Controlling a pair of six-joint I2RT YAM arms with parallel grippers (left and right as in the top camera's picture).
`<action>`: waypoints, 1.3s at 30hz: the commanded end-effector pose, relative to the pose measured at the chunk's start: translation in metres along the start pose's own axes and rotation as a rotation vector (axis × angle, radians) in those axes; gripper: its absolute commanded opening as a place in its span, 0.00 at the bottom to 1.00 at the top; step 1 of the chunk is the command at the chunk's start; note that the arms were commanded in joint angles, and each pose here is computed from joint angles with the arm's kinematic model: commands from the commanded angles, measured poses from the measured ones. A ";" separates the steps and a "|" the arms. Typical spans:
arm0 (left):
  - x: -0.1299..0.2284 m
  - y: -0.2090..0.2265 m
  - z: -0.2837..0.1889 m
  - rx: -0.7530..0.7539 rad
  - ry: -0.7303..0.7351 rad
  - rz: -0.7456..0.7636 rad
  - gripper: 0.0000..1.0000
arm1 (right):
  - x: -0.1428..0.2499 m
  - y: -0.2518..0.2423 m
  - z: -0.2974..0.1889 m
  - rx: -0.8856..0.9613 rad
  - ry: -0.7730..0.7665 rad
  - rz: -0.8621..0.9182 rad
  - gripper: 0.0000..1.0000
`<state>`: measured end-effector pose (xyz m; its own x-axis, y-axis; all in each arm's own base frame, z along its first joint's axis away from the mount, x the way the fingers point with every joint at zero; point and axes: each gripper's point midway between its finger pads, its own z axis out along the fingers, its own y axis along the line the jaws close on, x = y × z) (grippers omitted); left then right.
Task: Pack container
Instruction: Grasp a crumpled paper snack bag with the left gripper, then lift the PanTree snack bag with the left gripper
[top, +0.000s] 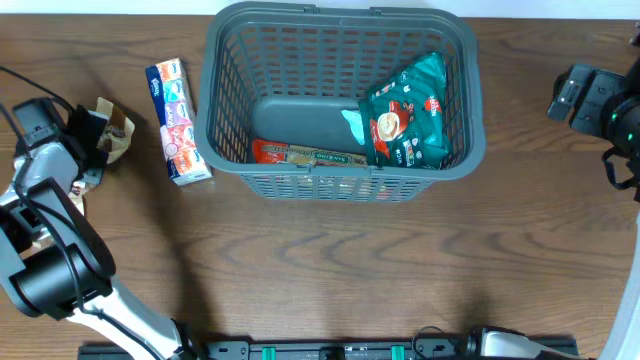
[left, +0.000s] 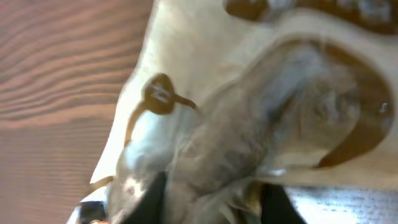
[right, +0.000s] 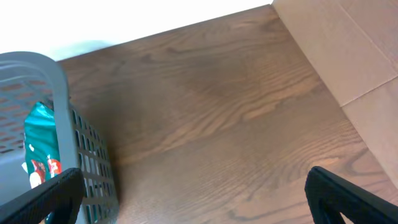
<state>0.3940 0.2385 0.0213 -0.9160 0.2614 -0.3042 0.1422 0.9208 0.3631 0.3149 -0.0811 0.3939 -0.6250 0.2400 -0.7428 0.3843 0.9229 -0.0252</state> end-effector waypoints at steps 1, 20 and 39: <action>0.022 -0.027 0.021 0.087 0.063 -0.090 0.06 | -0.003 -0.004 -0.002 0.016 -0.011 0.016 0.99; 0.040 -0.041 0.027 0.125 0.139 -0.230 0.06 | -0.003 -0.004 -0.002 0.016 -0.011 0.016 0.99; 0.002 0.006 -0.013 -0.016 0.038 -0.280 0.06 | -0.003 -0.004 -0.002 0.016 -0.011 0.016 0.99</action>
<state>0.3879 0.2394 0.0239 -0.9358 0.0094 -0.3524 -0.0959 0.9552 0.2800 0.3148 -0.0811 0.3939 -0.6253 0.2401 -0.7426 0.3843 0.9229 -0.0253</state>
